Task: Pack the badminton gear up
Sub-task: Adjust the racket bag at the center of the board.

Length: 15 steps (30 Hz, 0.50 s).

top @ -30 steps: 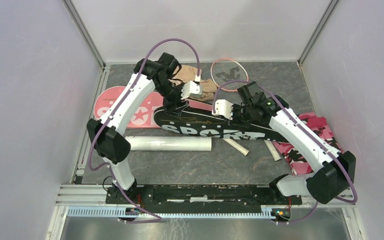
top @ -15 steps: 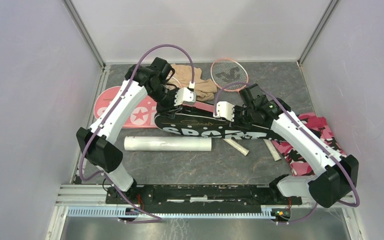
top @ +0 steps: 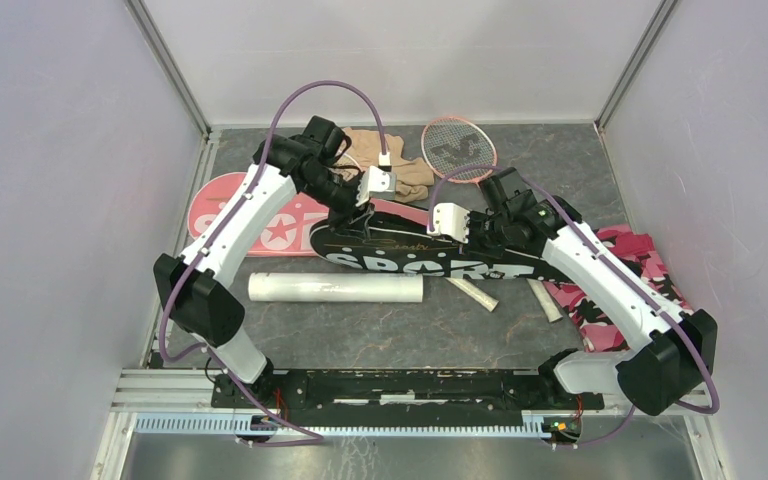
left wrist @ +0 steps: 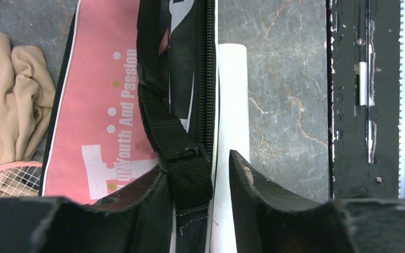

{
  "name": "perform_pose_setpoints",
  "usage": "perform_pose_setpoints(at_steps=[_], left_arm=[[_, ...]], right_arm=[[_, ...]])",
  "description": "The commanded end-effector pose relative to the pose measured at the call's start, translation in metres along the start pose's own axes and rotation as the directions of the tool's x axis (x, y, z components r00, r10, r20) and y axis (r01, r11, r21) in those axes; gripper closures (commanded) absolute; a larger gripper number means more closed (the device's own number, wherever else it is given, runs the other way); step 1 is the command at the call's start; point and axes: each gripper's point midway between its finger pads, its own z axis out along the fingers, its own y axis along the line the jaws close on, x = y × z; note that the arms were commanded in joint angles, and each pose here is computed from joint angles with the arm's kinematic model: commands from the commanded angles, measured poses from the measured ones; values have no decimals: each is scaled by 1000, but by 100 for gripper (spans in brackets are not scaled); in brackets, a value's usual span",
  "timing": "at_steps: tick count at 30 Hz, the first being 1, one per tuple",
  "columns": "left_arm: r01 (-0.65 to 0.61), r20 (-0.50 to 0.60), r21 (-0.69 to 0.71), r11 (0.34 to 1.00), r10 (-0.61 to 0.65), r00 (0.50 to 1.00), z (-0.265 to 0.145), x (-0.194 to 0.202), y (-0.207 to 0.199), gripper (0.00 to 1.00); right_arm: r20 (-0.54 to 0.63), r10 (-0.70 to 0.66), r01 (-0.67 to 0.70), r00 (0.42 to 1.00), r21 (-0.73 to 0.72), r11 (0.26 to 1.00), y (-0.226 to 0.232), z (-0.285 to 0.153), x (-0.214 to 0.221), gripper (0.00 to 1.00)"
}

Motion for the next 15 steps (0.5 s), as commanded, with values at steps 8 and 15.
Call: perform_pose_setpoints(at_steps=[8, 15], left_arm=[[33, 234, -54, 998, -20, 972, -16, -57, 5, 72], [109, 286, -81, 991, -82, 955, -25, -65, 15, 91]], right_arm=[[-57, -22, 23, 998, 23, 999, -5, -2, 13, 100], [-60, -26, 27, 998, 23, 999, -2, -2, 16, 100]])
